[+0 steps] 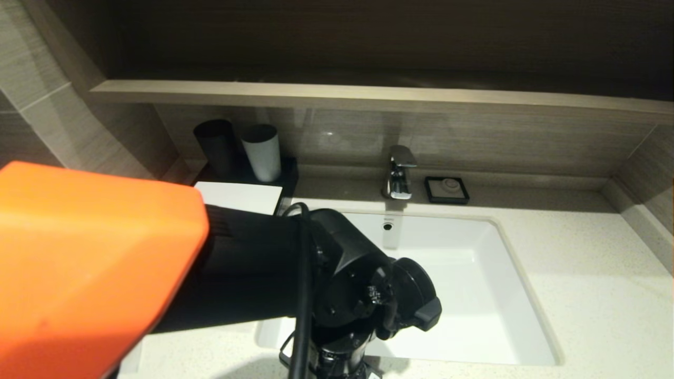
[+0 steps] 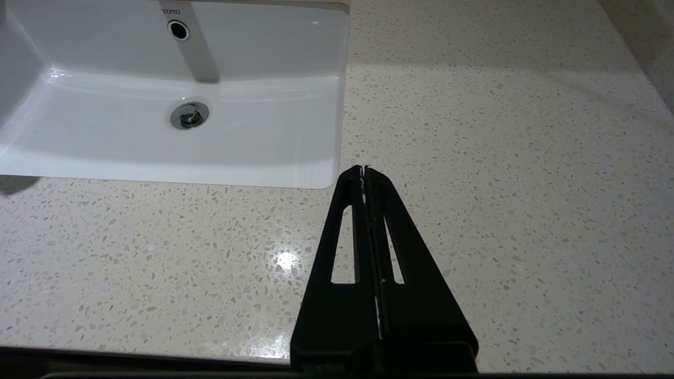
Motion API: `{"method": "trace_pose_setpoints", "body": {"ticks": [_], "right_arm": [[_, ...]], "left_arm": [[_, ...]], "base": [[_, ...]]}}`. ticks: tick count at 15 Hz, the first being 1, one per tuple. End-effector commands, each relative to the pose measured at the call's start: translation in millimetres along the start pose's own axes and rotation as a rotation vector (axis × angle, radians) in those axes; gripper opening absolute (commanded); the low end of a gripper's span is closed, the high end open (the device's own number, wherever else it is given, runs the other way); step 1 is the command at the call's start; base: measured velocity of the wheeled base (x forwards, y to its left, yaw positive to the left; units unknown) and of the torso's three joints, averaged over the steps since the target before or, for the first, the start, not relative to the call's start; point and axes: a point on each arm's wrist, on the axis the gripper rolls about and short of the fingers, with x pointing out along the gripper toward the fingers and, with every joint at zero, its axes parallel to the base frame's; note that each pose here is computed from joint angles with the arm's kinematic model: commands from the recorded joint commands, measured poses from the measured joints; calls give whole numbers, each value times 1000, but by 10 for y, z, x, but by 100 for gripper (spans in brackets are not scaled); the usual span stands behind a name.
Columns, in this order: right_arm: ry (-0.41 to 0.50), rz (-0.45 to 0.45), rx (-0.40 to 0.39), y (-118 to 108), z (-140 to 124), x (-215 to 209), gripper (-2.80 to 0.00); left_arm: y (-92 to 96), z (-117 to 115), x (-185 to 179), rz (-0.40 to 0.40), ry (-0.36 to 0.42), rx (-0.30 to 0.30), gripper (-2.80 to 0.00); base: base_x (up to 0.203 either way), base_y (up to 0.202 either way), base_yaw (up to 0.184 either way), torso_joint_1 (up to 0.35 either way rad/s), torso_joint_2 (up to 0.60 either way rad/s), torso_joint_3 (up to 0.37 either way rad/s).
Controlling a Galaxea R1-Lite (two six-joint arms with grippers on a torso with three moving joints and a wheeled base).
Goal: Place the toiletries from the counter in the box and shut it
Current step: Pick up the bathroom toiletry
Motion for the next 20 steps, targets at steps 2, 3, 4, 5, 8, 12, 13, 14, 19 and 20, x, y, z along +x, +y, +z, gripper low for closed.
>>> {"method": "trace_pose_setpoints", "body": {"ticks": [2, 3, 4, 5, 8, 12, 13, 14, 19, 20], "right_arm": [[1, 0, 0, 0, -1, 0, -280], [1, 0, 0, 0, -1, 0, -280], [1, 0, 0, 0, -1, 0, -280], [1, 0, 0, 0, -1, 0, -280], [1, 0, 0, 0, -1, 0, -280], [1, 0, 0, 0, -1, 0, -280], [1, 0, 0, 0, -1, 0, -280], [1, 0, 0, 0, -1, 0, -280], [1, 0, 0, 0, -1, 0, -280], [1, 1, 0, 0, -1, 0, -280]], "left_arm": [[-24, 18, 55, 11, 12, 2, 0], [-27, 23, 70, 19, 13, 3, 0], [-30, 30, 93, 39, 10, 3, 0], [-33, 35, 111, 49, 11, 3, 0], [-37, 39, 130, 52, 15, 4, 0], [-41, 44, 141, 55, 16, 6, 0], [-42, 45, 146, 55, 18, 5, 0], [-42, 45, 146, 55, 18, 6, 0], [-45, 44, 162, 59, 26, 8, -280], [-44, 42, 162, 60, 27, 8, -280]], "base": [[0, 0, 0, 0, 0, 0], [0, 0, 0, 0, 0, 0], [0, 0, 0, 0, 0, 0], [0, 0, 0, 0, 0, 0], [0, 0, 0, 0, 0, 0], [0, 0, 0, 0, 0, 0], [0, 0, 0, 0, 0, 0], [0, 0, 0, 0, 0, 0], [0, 0, 0, 0, 0, 0], [0, 0, 0, 0, 0, 0]]}}
